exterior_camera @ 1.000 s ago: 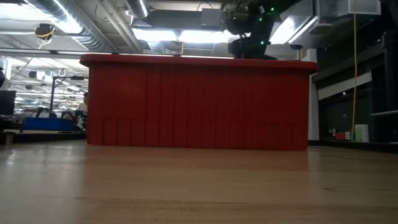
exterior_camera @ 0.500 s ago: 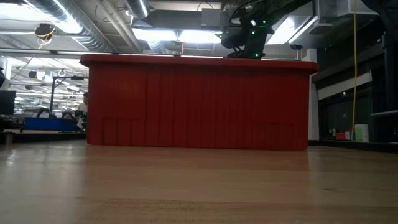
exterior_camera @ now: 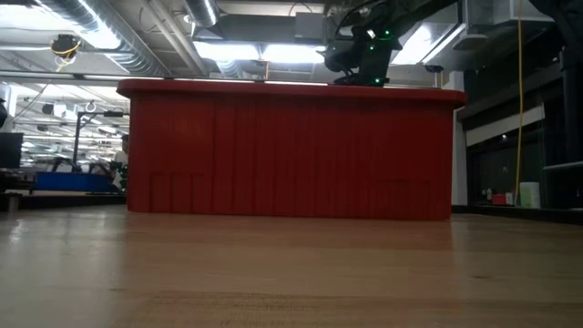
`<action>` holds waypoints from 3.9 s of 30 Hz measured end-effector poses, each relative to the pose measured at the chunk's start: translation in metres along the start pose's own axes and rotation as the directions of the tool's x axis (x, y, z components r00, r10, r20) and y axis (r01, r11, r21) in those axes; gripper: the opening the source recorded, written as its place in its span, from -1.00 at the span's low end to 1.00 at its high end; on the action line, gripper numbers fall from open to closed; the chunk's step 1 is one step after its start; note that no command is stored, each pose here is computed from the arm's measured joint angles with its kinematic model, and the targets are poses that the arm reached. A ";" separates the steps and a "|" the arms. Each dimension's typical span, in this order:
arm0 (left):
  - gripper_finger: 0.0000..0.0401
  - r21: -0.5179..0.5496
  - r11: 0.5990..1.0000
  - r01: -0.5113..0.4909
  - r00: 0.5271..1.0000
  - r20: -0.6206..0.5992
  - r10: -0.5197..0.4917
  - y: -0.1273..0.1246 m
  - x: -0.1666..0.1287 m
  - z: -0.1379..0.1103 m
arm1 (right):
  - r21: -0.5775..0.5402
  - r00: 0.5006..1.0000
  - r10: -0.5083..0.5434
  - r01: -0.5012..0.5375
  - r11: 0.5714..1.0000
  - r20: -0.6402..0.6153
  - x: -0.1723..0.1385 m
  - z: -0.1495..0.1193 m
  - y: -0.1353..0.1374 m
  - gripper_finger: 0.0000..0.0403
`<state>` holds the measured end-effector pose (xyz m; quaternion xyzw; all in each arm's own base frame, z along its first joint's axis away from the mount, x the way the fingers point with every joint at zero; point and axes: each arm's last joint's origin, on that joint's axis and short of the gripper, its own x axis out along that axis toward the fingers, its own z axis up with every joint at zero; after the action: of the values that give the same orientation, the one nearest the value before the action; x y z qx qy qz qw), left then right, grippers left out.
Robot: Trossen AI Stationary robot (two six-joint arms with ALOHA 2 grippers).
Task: Pick and place slides into bin
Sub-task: Put the pink slide into the red bin, then return to Home Position
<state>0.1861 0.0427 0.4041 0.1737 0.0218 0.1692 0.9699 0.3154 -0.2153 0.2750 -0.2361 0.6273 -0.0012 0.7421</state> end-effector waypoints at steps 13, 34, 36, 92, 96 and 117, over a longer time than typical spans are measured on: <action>-0.99 0.000 1.000 0.001 1.000 0.000 -0.001 0.000 0.000 0.000 | 0.057 0.997 0.076 -0.076 0.996 0.002 0.014 -0.012 0.005 -0.96; -0.99 -0.027 1.000 -0.001 1.000 0.007 0.001 0.000 0.000 0.001 | 0.137 0.999 0.045 -0.047 0.989 0.023 0.047 -0.018 0.015 -0.96; -0.99 -0.027 1.000 0.006 1.000 0.009 -0.006 0.000 0.000 0.001 | 0.137 0.999 0.045 -0.048 0.989 0.023 0.047 -0.018 0.015 -0.96; -0.99 -0.038 0.995 0.088 0.996 0.033 -0.087 0.002 -0.023 0.005 | 0.448 0.992 -0.095 0.046 0.893 0.087 -0.083 0.034 -0.003 -0.95; -0.99 -0.058 0.996 0.067 0.998 0.002 -0.067 0.007 -0.048 0.005 | 0.463 0.980 -0.134 0.052 0.885 0.147 -0.119 0.044 0.001 -0.98; -0.99 -0.226 0.973 0.043 0.995 0.095 -0.022 -0.012 -0.131 -0.081 | 0.494 0.899 -0.086 -0.155 0.855 0.430 -0.111 0.131 0.081 -0.99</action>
<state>0.0582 0.0146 0.3215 0.0686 -0.0393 0.1467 0.9860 0.3899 -0.0647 0.3629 -0.0108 0.4253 -0.1027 0.8992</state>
